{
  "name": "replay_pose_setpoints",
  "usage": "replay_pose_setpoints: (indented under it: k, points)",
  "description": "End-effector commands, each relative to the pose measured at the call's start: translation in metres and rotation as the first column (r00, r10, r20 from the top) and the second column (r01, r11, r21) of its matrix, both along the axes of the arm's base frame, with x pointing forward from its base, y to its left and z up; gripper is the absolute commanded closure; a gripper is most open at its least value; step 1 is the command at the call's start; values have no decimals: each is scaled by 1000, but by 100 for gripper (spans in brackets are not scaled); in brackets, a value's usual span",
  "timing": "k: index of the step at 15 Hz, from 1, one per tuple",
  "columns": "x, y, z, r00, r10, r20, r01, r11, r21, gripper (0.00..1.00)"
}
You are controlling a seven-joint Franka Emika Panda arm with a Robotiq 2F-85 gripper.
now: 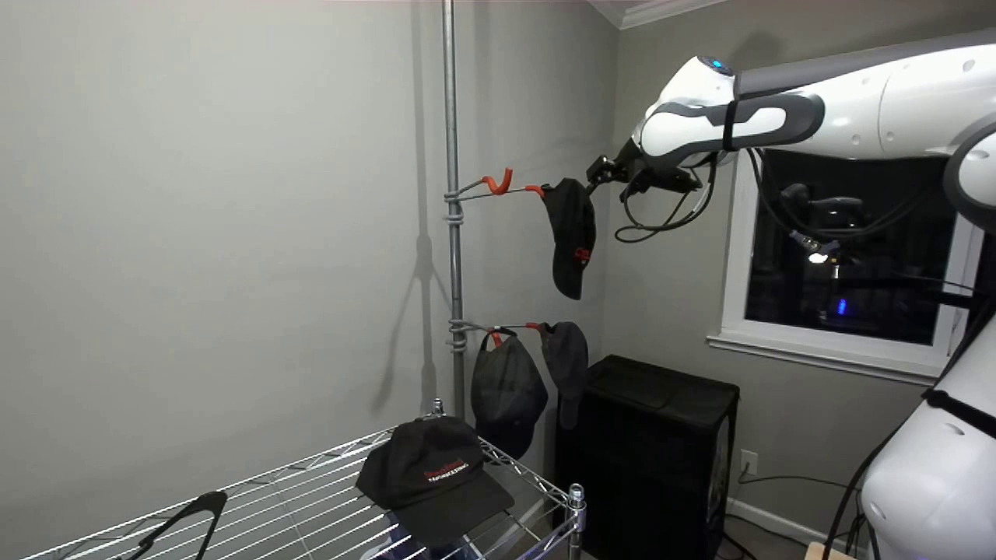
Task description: Pick up the black cap from the top left hanger and put it on the top shelf of the silver rack, pick up the black cap from the top right hanger and put it on top of the black cap on the first shelf of the silver rack, pick up the gray cap from the bottom left hanger and put it on the stacked black cap on the top shelf of the silver rack, pick up the gray cap from the bottom right hanger and put it on the stacked gray cap on the top shelf of the silver rack
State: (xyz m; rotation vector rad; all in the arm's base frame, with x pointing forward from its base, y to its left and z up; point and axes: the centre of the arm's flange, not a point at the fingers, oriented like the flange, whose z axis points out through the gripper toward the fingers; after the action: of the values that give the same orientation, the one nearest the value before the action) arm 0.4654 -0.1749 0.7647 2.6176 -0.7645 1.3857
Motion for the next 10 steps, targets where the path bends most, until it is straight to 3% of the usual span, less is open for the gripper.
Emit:
replay_pose_setpoints:
  k: [1, 9, 10]
  points:
    - [27, -4, 1, 1000, -5, 3, 5, 999, -44, 0]
    - [53, -3, -7, 1000, 10, -13, -11, 996, -84, 0]
    - [55, -3, -7, 1000, 14, -17, -15, 996, -90, 25]
